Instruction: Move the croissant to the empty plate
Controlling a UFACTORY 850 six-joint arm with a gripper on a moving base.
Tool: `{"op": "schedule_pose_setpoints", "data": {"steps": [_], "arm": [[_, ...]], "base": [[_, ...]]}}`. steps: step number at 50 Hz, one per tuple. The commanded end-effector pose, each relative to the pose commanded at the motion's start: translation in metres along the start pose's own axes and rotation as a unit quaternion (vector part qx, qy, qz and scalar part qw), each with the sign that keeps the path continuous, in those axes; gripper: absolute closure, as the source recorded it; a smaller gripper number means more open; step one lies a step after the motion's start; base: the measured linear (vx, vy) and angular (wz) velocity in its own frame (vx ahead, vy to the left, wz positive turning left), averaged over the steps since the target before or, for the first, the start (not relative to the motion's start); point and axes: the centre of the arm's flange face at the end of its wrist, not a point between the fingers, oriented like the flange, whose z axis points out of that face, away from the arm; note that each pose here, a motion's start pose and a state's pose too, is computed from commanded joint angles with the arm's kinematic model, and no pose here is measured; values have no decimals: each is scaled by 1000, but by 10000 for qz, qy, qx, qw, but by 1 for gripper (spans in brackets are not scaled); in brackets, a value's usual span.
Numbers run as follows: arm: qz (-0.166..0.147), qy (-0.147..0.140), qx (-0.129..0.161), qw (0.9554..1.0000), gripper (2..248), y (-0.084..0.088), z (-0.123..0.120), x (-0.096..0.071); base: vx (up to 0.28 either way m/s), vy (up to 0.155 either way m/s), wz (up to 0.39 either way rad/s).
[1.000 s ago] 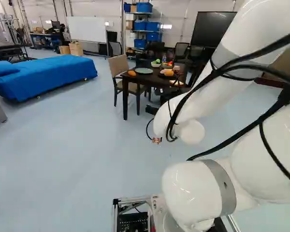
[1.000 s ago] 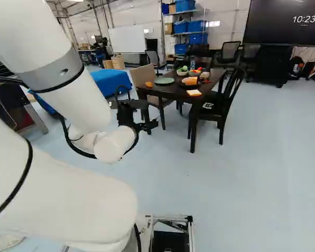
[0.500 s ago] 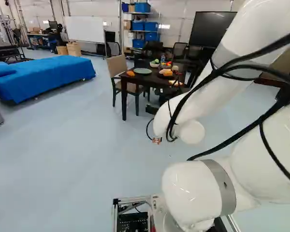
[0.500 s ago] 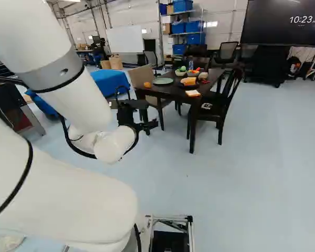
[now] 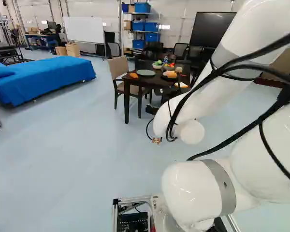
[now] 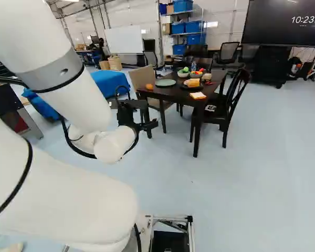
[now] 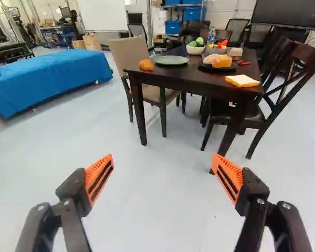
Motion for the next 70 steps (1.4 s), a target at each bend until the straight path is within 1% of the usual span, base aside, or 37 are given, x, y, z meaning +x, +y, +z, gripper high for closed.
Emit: {"op": "schedule_pose_setpoints", "data": {"steps": [22,50,70], "arm": [[0,0,0,10000,3,0,0,0],[0,0,0,10000,3,0,0,0],[0,0,0,10000,3,0,0,0]], "base": [[178,106,-22],[197,76,-25],[200,51,-159]]}}
